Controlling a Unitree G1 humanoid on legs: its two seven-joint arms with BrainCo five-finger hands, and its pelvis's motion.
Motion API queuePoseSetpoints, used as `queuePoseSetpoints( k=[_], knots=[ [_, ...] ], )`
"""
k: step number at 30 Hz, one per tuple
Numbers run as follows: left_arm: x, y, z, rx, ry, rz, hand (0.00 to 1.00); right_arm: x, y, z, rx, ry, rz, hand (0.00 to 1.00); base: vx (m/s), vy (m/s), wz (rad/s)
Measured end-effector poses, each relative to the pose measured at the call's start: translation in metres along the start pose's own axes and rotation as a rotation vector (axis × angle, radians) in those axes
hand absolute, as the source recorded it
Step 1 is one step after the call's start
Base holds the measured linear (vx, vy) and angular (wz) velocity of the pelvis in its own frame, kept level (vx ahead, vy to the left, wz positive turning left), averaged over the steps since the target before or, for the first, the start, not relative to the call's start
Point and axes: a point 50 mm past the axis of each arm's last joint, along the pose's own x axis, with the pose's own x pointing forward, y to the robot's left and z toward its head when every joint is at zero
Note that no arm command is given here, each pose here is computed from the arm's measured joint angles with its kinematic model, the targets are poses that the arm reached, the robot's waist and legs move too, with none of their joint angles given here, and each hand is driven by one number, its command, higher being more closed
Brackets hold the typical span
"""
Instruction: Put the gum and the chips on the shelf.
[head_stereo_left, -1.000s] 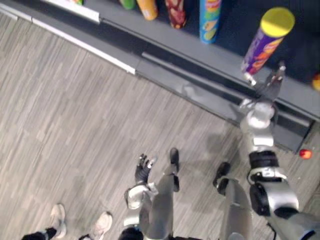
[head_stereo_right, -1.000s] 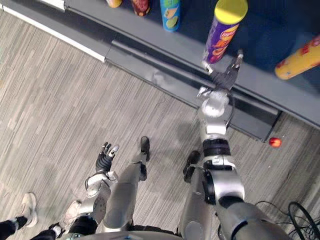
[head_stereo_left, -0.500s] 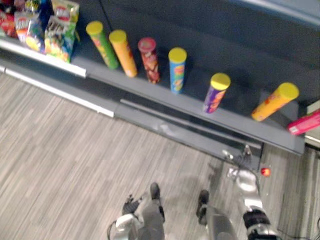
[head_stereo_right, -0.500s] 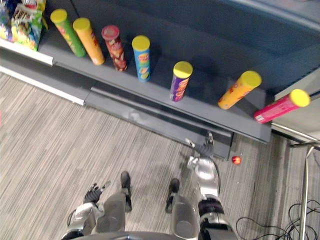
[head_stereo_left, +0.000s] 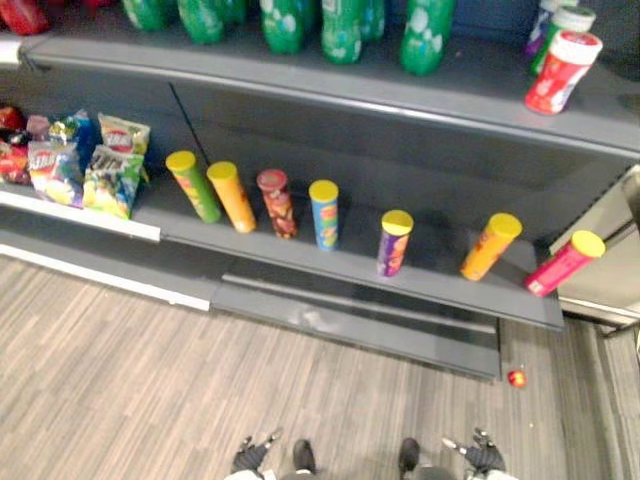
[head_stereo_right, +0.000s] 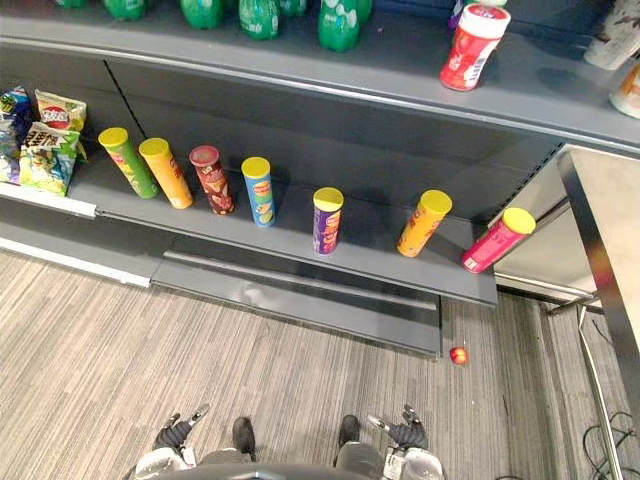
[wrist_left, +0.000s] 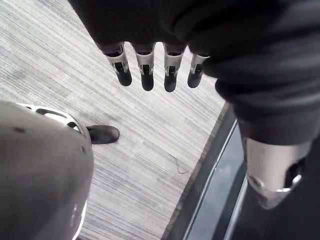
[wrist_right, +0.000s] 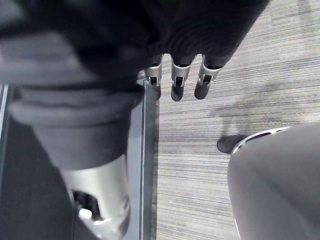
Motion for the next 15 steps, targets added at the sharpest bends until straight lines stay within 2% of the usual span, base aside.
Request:
queuePoseSetpoints(
  k=[6,8,15],
  knots=[
    [-0.006,-0.007,-0.018,-0.17,0.059,0.016,0.0,-0.003,-0.007,-0.015,0.169,0.062,-0.066,0.0,0.03,0.004,-0.1],
    [-0.009,-0.007,-0.026,-0.227,0.085,0.02,0.0,-0.006,-0.011,-0.023,0.283,0.083,-0.104,0.0,0.02,0.002,-0.2],
    [-0.01,-0.008,-0.03,-0.264,0.098,0.015,0.0,-0.009,-0.014,-0.031,0.371,0.112,-0.133,0.0,0.01,0.001,-0.04]
  ],
)
